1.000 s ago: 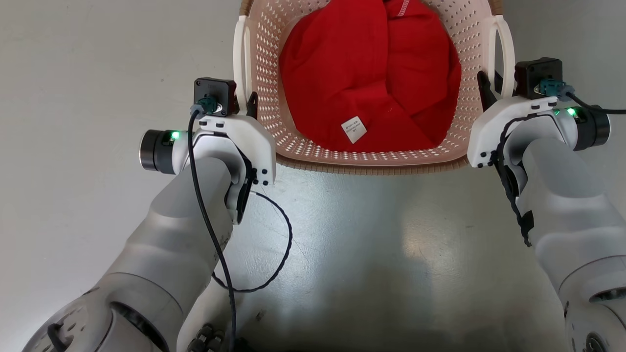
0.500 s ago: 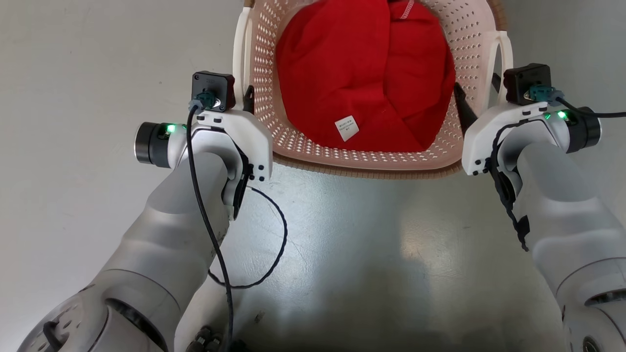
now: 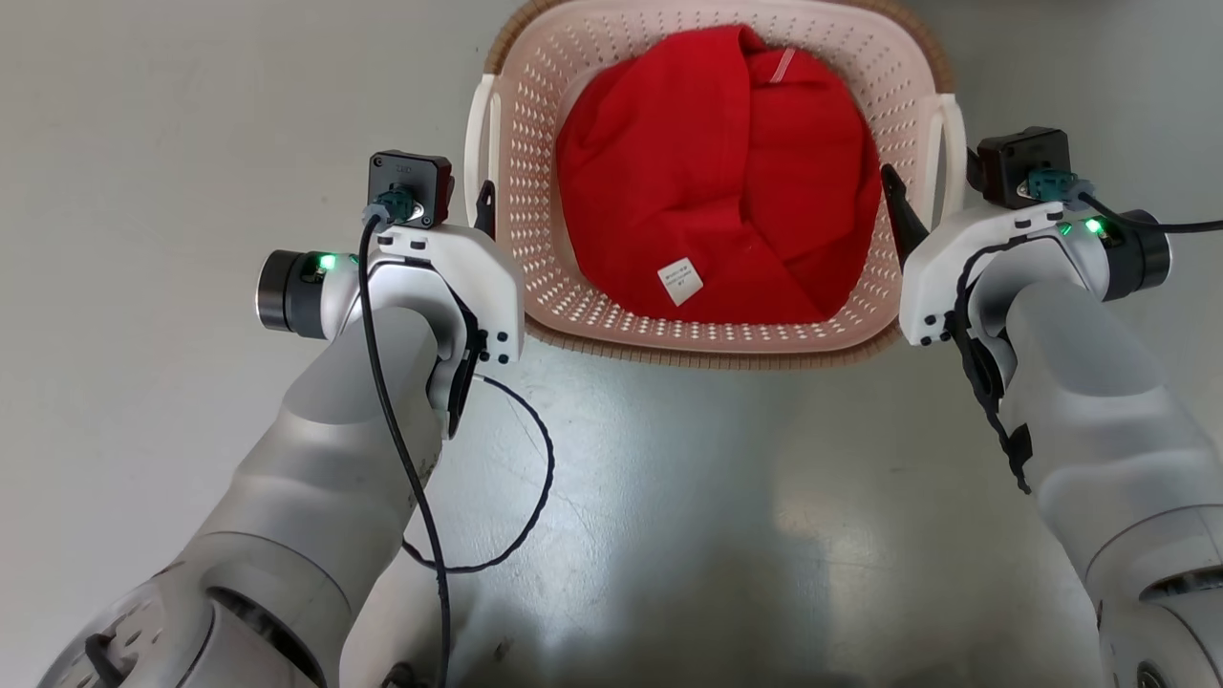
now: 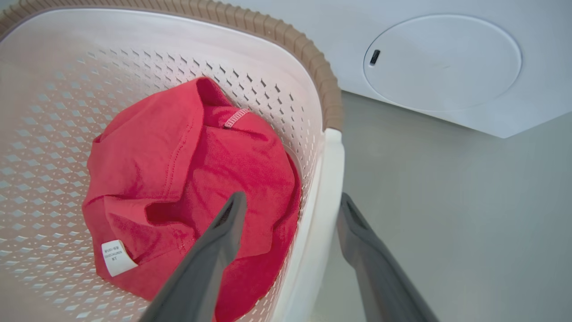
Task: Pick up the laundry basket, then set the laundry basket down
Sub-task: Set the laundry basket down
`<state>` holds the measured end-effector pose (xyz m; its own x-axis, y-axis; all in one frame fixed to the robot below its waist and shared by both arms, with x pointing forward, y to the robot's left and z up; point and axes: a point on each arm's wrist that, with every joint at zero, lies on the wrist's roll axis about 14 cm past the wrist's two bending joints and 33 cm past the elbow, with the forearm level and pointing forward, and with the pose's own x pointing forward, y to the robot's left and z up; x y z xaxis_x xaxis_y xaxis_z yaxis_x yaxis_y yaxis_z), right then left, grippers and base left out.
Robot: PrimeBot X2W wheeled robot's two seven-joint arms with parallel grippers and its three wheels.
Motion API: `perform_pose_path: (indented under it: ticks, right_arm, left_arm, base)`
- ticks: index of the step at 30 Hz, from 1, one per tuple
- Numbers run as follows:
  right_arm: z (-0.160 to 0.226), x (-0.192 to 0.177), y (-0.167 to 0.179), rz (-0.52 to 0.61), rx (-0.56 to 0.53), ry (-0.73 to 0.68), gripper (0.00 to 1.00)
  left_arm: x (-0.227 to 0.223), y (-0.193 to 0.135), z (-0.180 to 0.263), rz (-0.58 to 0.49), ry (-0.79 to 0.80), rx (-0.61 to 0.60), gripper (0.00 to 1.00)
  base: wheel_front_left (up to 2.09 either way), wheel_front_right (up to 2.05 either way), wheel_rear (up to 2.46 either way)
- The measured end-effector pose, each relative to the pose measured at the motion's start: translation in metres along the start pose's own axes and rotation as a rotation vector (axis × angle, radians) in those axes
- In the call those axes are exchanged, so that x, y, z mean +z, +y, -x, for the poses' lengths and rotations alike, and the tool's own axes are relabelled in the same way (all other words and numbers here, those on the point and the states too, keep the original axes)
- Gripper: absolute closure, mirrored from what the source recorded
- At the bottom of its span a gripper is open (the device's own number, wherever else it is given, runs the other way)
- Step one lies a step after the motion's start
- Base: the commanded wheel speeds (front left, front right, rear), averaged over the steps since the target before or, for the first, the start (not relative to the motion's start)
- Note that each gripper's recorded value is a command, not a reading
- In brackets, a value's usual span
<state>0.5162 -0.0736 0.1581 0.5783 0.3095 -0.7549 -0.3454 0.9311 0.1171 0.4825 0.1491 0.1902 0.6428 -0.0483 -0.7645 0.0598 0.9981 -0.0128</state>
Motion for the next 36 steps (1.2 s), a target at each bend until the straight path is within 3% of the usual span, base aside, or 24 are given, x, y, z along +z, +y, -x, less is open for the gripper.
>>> perform_pose_path:
  ticks: [1, 4, 10, 20, 36]
  right_arm:
    - [0.002, 0.003, 0.0, 0.001, -0.002, -0.006, 0.0]
    - [0.009, 0.01, -0.001, -0.006, -0.009, -0.021, 0.0]
    - [0.028, 0.02, -0.001, -0.013, -0.021, -0.046, 0.0]
    - [0.068, 0.05, 0.005, -0.05, -0.029, -0.157, 0.0]
    - [0.168, 0.124, 0.037, -0.099, 0.019, -0.503, 0.0]
  left_arm:
    - [0.003, 0.0, 0.002, 0.0, -0.006, 0.0, 0.5]
    - [0.011, -0.001, 0.007, 0.001, -0.025, -0.002, 0.27]
    - [0.024, -0.002, 0.023, 0.008, -0.066, -0.01, 0.0]
    - [0.07, -0.011, 0.064, 0.071, -0.242, -0.055, 0.0]
    - [0.101, 0.008, 0.168, 0.198, -0.552, -0.007, 0.0]
  base:
    - [0.0, 0.0, 0.0]
    - [0.0, 0.0, 0.0]
    - [0.0, 0.0, 0.0]
    - [0.0, 0.0, 0.0]
    - [0.0, 0.0, 0.0]
